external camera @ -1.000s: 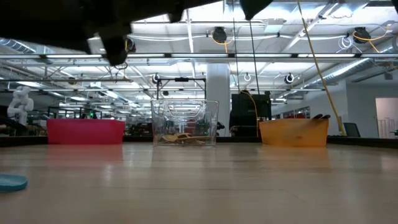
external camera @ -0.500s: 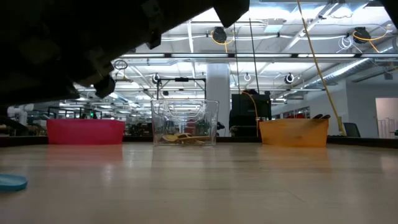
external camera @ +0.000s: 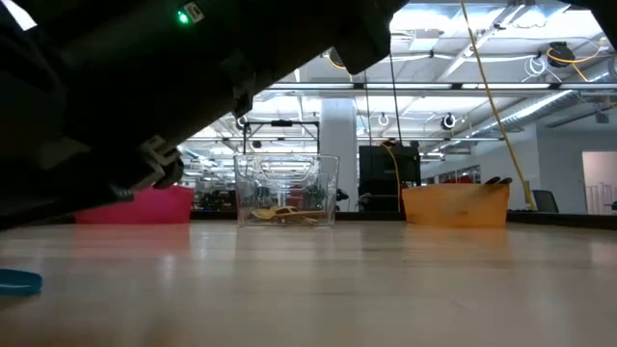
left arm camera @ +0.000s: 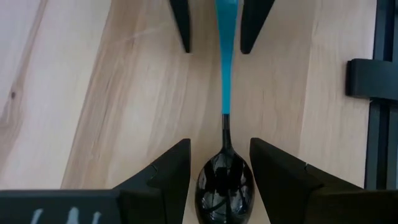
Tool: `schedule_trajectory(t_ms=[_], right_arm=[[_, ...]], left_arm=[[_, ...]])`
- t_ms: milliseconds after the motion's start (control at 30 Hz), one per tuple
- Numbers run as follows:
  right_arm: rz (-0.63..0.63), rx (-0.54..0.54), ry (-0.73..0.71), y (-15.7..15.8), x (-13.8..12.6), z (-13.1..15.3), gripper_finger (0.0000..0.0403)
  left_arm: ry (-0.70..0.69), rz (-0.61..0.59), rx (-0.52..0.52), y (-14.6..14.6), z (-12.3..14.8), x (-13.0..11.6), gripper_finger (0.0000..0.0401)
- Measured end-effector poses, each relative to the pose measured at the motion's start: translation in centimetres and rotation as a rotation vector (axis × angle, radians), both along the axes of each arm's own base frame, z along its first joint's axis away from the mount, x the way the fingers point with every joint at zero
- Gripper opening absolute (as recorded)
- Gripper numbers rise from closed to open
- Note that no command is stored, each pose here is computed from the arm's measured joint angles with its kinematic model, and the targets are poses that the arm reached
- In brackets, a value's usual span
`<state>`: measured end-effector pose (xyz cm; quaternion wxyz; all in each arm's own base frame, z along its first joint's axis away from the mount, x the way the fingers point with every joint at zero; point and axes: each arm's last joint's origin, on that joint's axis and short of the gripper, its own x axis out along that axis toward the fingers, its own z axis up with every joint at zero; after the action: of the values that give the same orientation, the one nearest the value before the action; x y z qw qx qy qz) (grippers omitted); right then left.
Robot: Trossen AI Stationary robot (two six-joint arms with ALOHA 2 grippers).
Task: Sort silverware by color (type)
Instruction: Put the blue spoon into the red bin
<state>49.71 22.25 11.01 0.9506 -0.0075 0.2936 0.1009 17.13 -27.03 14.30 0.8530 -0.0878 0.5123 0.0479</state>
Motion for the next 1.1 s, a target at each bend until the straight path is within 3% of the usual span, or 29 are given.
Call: schedule_trajectory(t_ms=[233,467,733,900,1033,1100], right_arm=[[-0.019,-0.014,0.018,-0.4,0.0,-0.2,0.0182],[-0.02,-0.03,0.049,-0.6,-0.1,-0.5,0.0179],[-0.015,-0.04,0.088,-1.1,0.2,-3.3,0.0174],[0.001,-0.063,0.106,-1.4,0.2,-3.6,0.0122],[0.004,-0.074,0.135,-1.7,0.1,-3.9,0.0033],[0.012,-0.087,0.14,-1.8,0.1,-4.0,0.0026]], left_arm=[[-0.026,0.01,0.025,0.1,0.0,0.0,0.0173],[-0.039,0.025,0.07,0.6,0.0,0.3,0.0173],[-0.042,0.028,0.096,1.0,0.0,0.7,0.0173],[-0.061,0.029,0.122,0.7,1.0,0.8,0.0173],[-0.129,0.001,0.256,-0.1,4.3,1.1,0.0173],[-0.186,-0.024,0.343,-0.6,6.5,1.0,0.0173]])
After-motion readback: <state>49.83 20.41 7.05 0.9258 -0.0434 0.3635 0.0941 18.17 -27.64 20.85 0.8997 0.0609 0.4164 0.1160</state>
